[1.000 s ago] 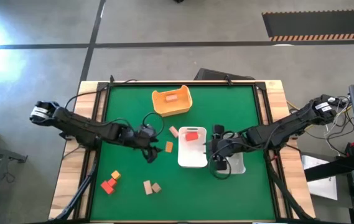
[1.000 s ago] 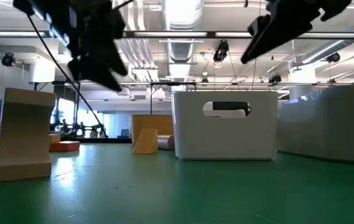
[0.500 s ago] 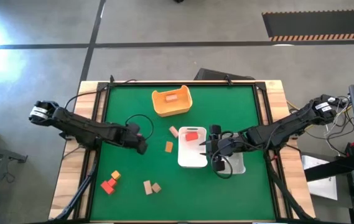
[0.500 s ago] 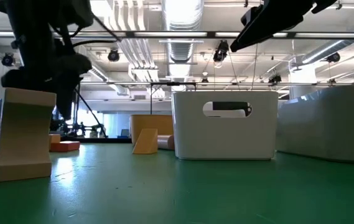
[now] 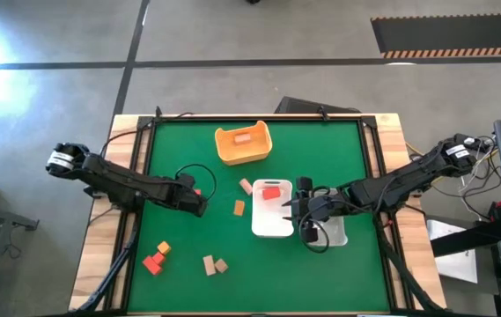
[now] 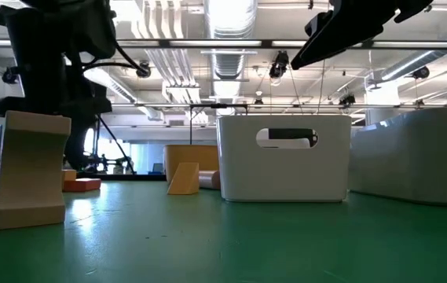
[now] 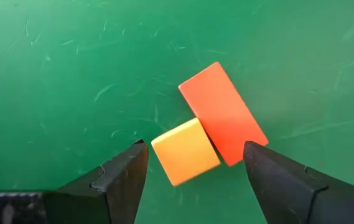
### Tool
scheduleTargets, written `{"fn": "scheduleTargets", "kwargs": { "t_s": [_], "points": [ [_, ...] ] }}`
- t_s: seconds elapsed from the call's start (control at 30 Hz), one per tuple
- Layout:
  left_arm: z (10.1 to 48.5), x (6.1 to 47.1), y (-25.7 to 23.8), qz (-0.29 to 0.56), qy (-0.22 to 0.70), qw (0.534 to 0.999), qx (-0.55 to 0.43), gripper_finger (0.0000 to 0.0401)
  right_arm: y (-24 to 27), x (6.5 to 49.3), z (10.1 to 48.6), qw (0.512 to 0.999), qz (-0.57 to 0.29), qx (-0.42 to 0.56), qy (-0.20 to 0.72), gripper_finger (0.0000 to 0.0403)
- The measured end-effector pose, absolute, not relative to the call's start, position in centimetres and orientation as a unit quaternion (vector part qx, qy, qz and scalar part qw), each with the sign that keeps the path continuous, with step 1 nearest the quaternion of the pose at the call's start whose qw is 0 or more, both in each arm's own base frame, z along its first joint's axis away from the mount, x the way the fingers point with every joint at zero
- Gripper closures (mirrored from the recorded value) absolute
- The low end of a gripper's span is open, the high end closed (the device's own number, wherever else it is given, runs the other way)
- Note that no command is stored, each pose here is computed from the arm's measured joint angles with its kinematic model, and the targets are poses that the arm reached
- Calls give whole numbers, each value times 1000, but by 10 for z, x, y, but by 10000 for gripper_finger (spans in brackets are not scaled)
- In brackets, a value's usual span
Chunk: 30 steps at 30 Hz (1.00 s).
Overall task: Sort & place blocks by color
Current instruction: Put the yellow block into the gray bin
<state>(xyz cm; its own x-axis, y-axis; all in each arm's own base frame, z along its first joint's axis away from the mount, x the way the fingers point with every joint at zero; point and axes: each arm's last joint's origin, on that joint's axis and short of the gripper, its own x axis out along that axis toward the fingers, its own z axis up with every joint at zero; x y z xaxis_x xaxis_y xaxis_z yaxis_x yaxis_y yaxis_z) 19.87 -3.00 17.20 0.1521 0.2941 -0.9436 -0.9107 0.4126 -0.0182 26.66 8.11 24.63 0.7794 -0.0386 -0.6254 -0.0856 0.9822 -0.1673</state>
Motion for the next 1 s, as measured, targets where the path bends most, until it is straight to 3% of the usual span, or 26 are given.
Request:
{"fn": "scheduleTargets", "kwargs": {
  "t_s": [0.33,0.67,1.0],
  "points": [
    [157,201,-30,453,504,673,-297,166,80,264,237,937,8,-83,340,239],
    [158,201,-31,452,503,673,-299,287,80,264,237,937,7,-80,340,239],
    [168,209,-31,446,483,701,-277,288,80,264,224,951,6,-60,303,239]
  ]
}}
